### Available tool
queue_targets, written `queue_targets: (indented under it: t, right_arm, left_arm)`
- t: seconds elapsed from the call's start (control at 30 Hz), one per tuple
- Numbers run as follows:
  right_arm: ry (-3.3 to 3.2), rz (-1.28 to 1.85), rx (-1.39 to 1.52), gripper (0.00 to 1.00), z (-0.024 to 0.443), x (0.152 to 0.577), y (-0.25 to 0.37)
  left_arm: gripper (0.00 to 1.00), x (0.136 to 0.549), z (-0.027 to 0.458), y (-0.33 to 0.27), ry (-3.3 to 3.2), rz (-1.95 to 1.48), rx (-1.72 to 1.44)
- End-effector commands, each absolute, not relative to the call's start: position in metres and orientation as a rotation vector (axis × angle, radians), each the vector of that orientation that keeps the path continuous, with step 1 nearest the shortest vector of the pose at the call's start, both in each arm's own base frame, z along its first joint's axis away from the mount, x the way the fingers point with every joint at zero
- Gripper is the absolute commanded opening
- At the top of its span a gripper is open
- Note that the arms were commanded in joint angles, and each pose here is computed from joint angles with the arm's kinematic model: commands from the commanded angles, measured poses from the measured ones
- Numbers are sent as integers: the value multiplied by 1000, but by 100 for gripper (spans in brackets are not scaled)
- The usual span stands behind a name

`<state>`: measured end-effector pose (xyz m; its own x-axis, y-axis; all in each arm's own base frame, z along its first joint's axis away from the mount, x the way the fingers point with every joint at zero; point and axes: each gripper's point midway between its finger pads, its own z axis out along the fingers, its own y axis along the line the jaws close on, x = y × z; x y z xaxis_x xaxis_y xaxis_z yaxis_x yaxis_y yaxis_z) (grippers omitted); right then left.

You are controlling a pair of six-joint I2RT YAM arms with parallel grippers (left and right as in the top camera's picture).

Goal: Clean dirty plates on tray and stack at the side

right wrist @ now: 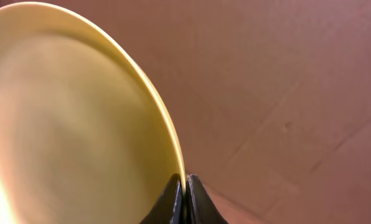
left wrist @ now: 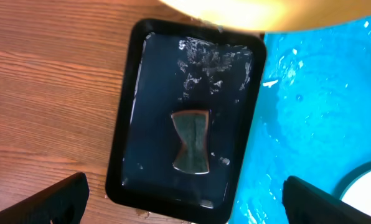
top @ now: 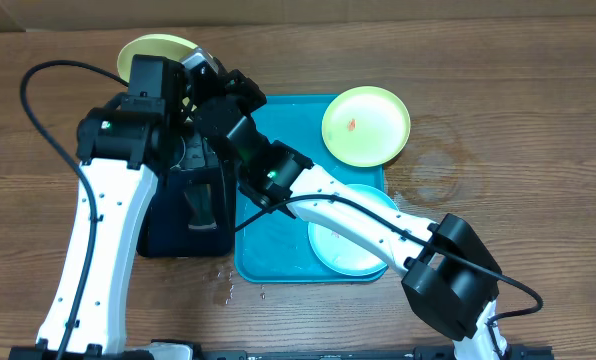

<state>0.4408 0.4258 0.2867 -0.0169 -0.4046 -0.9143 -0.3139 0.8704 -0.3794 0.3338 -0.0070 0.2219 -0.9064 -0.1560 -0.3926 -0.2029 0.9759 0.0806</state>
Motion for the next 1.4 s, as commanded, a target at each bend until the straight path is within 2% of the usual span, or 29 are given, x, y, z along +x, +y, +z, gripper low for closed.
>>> queue_targets:
  t: [0.0, 0.3, 0.5, 0.7, 1.07, 1.23, 1.37]
  right_arm:
    - [1518, 52, -680, 4, 311, 390, 478]
    - [1518, 55, -660, 4, 313, 391, 477]
    - [1623, 173, -489, 4, 304, 404, 464]
    - [1711, 209, -418, 4, 287, 419, 448]
    - [1782, 241, -453, 4, 269, 419, 448]
    - [1797, 244, -446, 4, 266, 418, 447]
    - [1824, 308, -344, 4, 266, 423, 442]
  left_arm:
    - [100, 355, 204, -7, 2739, 187, -289]
    - [100, 362, 172, -8, 2828, 221, -284]
    - [100, 365, 155, -8, 2876, 240, -281]
    - [100, 365, 151, -8, 2888, 245, -280]
    - [100, 367, 151, -9, 2884, 238, -277]
    - [100, 366, 186, -10, 2854, 196, -273]
    - [100, 360, 250, -8, 2731, 151, -286]
